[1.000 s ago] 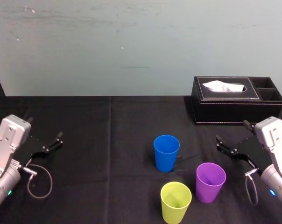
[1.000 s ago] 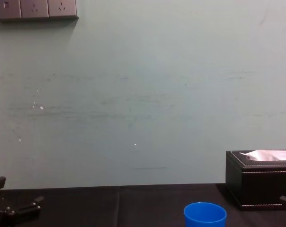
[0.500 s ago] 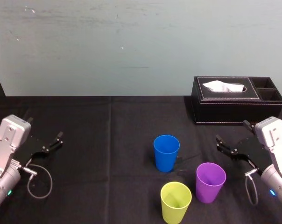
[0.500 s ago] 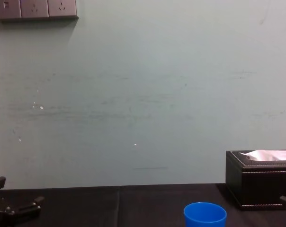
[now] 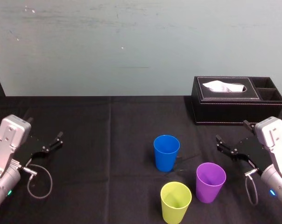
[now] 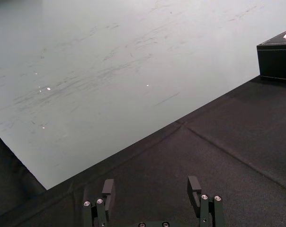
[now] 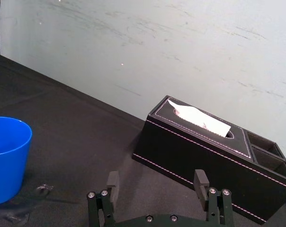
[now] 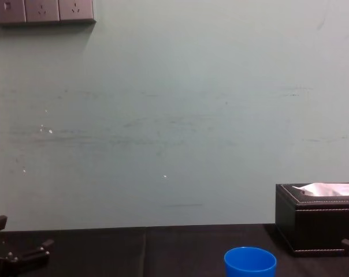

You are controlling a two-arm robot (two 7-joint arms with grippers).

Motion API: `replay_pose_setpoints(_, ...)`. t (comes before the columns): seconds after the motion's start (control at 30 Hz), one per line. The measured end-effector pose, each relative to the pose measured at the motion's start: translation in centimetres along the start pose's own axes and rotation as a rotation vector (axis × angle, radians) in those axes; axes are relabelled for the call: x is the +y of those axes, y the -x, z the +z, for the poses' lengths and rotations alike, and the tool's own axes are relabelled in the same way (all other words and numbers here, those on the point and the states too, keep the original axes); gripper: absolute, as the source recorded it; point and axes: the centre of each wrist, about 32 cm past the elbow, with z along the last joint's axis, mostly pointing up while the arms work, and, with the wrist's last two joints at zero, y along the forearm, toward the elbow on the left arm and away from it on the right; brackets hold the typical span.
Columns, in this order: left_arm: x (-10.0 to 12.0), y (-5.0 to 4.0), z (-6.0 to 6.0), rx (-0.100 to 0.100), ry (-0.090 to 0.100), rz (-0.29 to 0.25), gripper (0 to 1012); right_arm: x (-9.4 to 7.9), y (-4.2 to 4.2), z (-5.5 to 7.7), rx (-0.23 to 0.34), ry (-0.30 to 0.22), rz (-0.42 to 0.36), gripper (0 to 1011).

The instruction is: Stack the three plastic cups sequentially using one hand.

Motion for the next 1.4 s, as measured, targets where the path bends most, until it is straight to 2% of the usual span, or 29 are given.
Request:
replay_pose_setpoints(0.7, 0.0, 0.0, 0.0, 0.0, 0.0, 0.0, 1000, 0.0, 0.0, 0.0, 0.0, 0.0, 0.0, 1000)
replay_pose_setpoints(1.0, 0.0, 0.0, 0.0, 0.0, 0.0, 0.0, 1000, -0.6, -0.25, 0.2, 0.005, -0.01, -0.019, 1000)
replay_pose_setpoints(1.2, 0.0, 0.0, 0.0, 0.0, 0.0, 0.0, 1000, -1.5, -0.59, 0.7, 0.033, 0.005, -0.039, 1000)
replay_pose_setpoints(1.4, 0.0, 0.0, 0.0, 0.0, 0.0, 0.0, 1000, -3.6, -1.26, 1.6, 0.087, 0.043, -0.027, 1000)
